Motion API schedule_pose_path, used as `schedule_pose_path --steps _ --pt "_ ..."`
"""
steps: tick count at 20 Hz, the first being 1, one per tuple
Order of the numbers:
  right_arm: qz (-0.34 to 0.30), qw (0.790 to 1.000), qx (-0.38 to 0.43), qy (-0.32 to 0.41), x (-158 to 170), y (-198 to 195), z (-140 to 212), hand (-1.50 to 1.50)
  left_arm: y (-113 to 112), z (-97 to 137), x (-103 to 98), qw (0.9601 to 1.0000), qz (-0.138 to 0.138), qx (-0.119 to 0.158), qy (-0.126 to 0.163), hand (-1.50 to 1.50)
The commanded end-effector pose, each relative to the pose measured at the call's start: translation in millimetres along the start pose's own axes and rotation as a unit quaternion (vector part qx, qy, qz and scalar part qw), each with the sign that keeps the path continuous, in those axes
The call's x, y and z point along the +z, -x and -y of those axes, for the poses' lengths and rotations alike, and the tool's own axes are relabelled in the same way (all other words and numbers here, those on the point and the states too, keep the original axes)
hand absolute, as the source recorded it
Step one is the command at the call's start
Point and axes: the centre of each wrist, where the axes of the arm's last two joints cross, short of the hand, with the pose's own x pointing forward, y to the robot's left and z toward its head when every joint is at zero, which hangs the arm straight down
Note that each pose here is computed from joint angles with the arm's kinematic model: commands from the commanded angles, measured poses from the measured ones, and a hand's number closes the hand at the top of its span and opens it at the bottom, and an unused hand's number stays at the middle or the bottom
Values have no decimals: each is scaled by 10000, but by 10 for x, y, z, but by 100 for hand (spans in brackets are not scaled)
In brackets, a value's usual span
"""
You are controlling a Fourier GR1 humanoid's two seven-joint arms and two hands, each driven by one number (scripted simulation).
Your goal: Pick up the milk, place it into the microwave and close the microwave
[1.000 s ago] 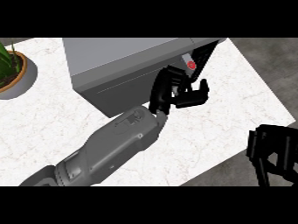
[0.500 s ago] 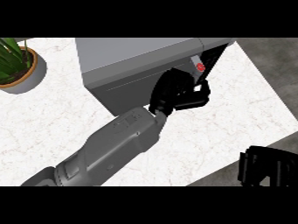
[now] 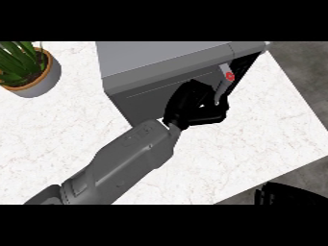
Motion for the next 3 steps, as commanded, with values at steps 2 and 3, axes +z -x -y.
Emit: schedule_pose_path --steps 2,3 --pt "90 9999 -19 83 -53 -12 -194 150 173 -649 72 9920 -173 373 -1197 150" --pt "62 9999 15 106 -47 -27 -223 150 200 -670 87 9920 -144 361 -1197 150"
